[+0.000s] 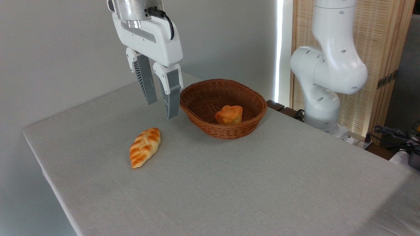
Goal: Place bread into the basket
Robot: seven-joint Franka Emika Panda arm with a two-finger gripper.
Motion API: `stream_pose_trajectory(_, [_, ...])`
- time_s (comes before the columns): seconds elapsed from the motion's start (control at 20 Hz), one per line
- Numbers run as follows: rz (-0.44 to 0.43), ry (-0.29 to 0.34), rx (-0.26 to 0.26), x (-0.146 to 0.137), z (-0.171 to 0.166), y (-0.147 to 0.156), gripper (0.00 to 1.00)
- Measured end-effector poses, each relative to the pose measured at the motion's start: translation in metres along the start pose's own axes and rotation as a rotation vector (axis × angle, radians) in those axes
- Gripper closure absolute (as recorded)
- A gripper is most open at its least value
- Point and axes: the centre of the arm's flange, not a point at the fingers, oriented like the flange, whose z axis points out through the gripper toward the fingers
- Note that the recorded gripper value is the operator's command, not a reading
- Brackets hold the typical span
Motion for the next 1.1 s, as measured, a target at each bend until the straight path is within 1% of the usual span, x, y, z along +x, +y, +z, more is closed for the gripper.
stream_pose_trajectory(0.25, [-0.012, -0.002, -0.002, 0.001, 0.001, 0.001, 0.00])
stream_pose_trajectory(0.5, [-0.068, -0.017, -0.013, 0.013, 0.012, 0.016, 0.00])
stream_pose_trajectory(0.6, [-0.115, -0.010, -0.010, 0.023, 0.022, 0.024, 0.00])
stream_pose_trajectory(0.7, [-0.184, 0.010, -0.002, 0.037, 0.038, 0.032, 0.00])
stream_pose_trajectory(0.8, [-0.252, 0.028, 0.001, 0.055, 0.061, 0.044, 0.00])
stream_pose_trajectory(0.95, [-0.338, 0.032, -0.012, 0.086, 0.106, 0.068, 0.00])
stream_pose_trajectory(1.1, [-0.435, 0.031, -0.036, 0.110, 0.142, 0.089, 0.00])
